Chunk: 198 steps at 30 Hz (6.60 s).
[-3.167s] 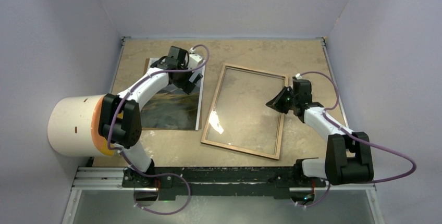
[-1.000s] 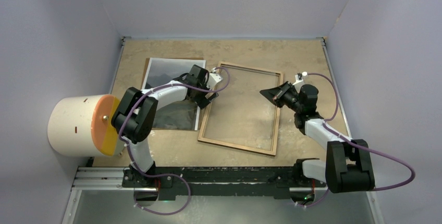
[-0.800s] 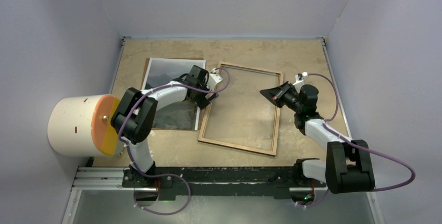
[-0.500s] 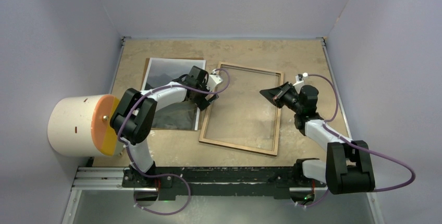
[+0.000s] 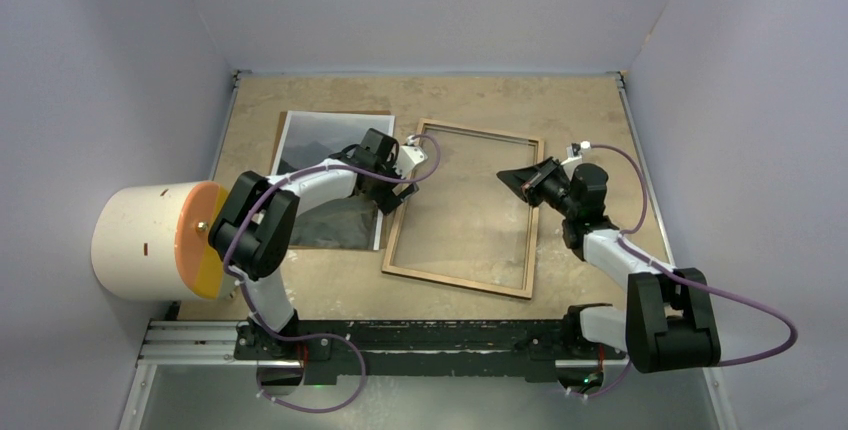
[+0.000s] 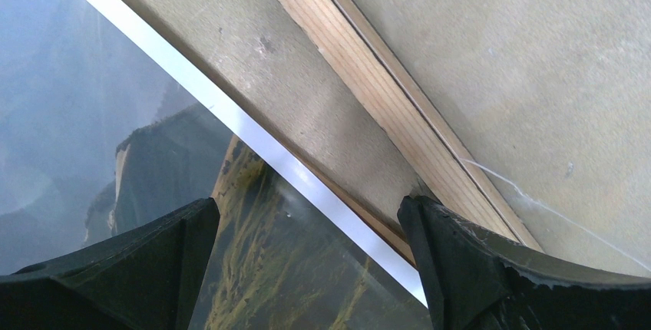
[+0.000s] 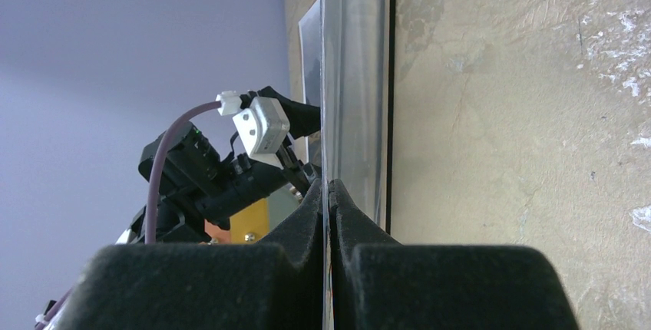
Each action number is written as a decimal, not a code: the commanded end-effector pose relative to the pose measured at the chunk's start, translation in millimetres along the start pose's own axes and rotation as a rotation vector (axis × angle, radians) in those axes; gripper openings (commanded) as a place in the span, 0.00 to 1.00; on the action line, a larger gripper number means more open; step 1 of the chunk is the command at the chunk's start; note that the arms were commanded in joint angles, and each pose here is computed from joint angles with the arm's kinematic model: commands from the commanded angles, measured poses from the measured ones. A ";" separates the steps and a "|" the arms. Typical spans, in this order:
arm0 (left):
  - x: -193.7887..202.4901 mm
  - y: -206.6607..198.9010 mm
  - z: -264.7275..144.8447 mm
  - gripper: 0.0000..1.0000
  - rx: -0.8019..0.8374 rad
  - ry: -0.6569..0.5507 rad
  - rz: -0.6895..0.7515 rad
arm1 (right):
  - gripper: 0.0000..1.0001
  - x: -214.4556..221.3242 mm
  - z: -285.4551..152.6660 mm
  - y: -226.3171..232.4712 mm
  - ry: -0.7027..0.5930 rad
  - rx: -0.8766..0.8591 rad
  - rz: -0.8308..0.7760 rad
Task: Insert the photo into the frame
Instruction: Place the photo frame item in the photo frame, then move the photo frame to the center of the board, then pick up the photo at the center of the board.
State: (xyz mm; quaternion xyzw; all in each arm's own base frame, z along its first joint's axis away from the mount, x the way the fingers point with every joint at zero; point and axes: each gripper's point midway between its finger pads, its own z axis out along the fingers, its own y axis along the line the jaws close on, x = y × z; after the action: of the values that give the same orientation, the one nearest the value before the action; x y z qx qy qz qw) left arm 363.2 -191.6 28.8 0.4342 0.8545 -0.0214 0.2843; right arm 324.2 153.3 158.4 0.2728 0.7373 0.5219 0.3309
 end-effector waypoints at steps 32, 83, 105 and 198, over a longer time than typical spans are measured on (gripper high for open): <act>-2.8 7.4 -14.7 0.99 0.001 -0.038 -0.013 | 0.00 10.6 12.8 9.4 0.153 0.023 -0.122; 2.0 16.4 1.6 0.98 -0.020 0.006 -0.054 | 0.56 -9.4 21.0 -80.2 0.084 0.318 -0.306; 4.3 16.8 1.9 0.98 -0.023 0.015 -0.047 | 0.99 -19.4 24.2 -91.7 0.086 0.599 -0.504; 125.1 356.1 -91.5 0.84 -0.890 0.350 -0.529 | 0.73 99.6 271.6 31.4 0.204 0.403 -0.634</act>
State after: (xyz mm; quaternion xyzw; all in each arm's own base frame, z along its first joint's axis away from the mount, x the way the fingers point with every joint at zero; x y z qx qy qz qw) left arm 540.7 128.1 115.2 0.0689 0.9078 0.2976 0.2874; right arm 455.9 394.0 103.4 0.0169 0.8990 0.2817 0.3349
